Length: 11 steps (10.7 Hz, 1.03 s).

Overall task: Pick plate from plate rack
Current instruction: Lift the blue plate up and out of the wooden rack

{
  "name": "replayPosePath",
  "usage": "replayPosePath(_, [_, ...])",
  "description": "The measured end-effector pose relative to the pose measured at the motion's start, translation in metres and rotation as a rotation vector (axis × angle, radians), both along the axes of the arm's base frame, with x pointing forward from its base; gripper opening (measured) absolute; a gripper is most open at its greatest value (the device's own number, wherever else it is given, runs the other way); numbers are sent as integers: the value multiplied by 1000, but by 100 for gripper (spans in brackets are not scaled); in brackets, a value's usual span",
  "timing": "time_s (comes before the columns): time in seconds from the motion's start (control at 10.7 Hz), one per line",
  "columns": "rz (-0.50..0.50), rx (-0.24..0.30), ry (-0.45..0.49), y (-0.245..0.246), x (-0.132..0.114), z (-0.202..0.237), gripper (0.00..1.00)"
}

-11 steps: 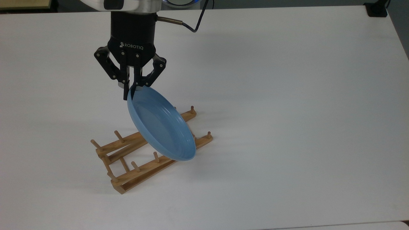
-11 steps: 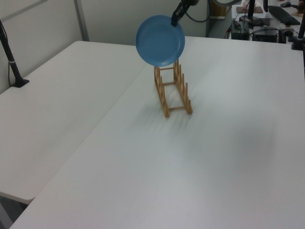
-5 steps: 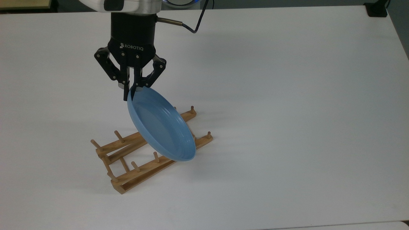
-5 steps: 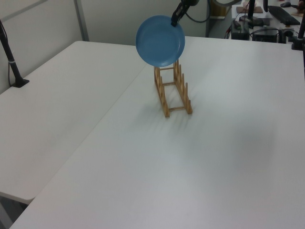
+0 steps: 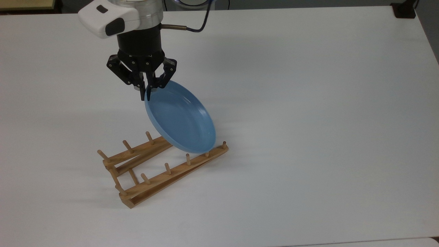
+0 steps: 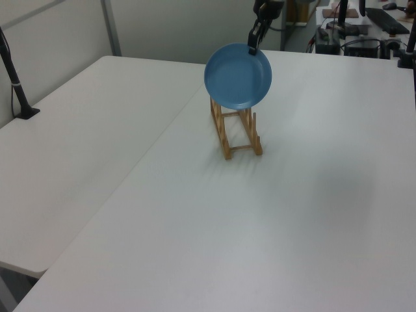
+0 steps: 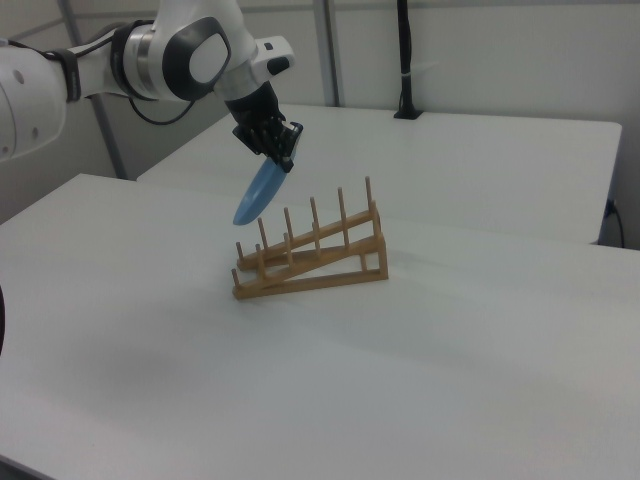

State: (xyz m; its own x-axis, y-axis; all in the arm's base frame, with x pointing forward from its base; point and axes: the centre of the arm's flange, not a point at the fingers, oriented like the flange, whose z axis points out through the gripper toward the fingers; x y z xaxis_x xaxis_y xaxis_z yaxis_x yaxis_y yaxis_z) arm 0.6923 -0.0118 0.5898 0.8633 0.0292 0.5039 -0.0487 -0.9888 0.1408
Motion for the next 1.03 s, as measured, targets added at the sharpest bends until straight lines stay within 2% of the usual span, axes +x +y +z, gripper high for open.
replayPosePath(0.93, [0,0,0,0,0,0,7])
replayPosePath(1.03, [22,74,194,-14,-11,-26,7])
